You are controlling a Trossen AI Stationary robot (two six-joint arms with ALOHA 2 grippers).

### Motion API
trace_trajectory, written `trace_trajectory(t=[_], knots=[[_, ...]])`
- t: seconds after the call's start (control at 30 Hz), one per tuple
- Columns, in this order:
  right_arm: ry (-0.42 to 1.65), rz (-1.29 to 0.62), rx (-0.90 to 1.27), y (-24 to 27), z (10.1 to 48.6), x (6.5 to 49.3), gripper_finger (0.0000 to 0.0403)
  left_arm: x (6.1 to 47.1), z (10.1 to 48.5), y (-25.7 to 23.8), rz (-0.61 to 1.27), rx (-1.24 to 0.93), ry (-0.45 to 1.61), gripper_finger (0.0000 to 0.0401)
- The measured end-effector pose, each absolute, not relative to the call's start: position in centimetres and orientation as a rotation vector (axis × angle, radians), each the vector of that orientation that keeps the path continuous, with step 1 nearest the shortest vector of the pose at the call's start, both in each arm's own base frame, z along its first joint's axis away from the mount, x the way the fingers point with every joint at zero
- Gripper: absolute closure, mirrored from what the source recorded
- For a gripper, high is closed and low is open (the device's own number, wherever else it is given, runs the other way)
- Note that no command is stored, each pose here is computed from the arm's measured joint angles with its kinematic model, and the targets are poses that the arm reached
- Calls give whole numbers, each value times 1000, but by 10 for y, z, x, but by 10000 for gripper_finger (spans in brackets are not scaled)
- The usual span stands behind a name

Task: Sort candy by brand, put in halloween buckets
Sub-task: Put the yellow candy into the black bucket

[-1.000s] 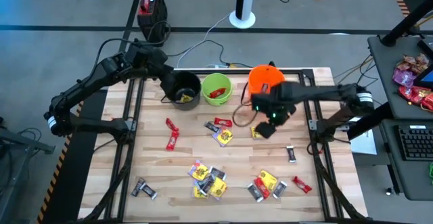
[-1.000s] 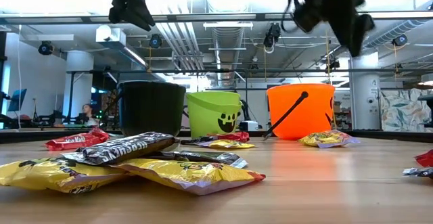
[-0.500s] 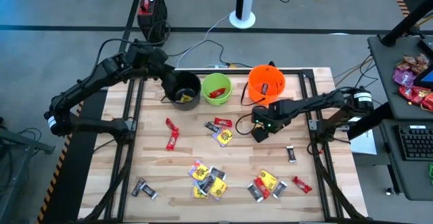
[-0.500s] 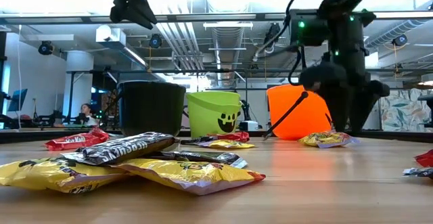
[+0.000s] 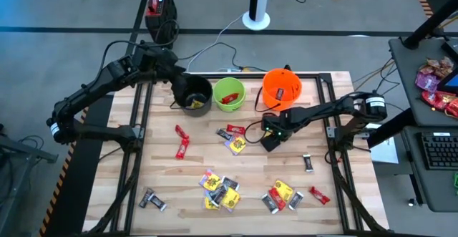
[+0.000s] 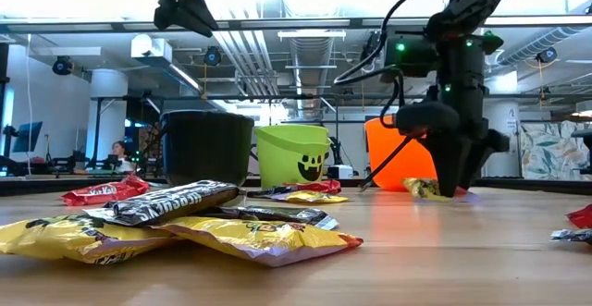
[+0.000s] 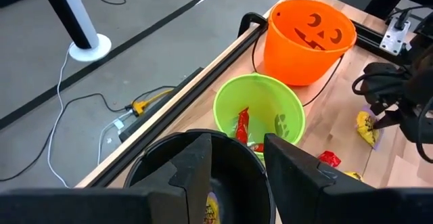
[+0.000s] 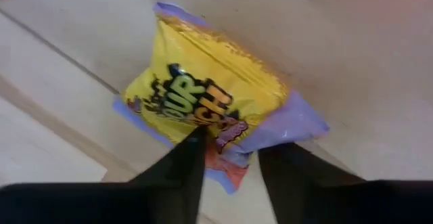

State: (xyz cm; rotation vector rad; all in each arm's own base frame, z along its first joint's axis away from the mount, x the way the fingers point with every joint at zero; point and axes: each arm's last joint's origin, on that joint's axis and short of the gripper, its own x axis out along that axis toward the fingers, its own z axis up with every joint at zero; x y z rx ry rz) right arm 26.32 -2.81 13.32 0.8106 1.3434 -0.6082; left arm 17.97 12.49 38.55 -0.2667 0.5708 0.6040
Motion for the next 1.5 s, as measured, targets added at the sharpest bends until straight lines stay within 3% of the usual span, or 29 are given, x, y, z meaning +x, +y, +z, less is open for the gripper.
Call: trace_trajectory(t=[0.17, 0.43, 0.53, 0.7, 0.83, 0.97, 1.1, 1.5], knots=[[1287, -507, 813, -28, 166, 265, 383, 182, 383, 126, 595, -262, 584, 281], [961, -339, 650, -52, 272, 283, 390, 188, 386, 124, 397, -237, 539, 281], [806, -362, 494, -80, 302, 297, 390, 192, 392, 124, 314, -199, 473, 280], [525, -362, 291, -146, 330, 335, 390, 192, 394, 126, 332, -177, 449, 280], [402, -329, 198, -194, 336, 365, 390, 190, 393, 130, 421, -187, 461, 280], [407, -316, 77, -226, 327, 392, 390, 185, 383, 137, 482, -243, 467, 277], [387, -178, 87, -252, 316, 415, 390, 184, 363, 154, 559, -327, 391, 265], [483, -3, 54, -282, 300, 443, 390, 186, 325, 169, 602, -464, 263, 235]])
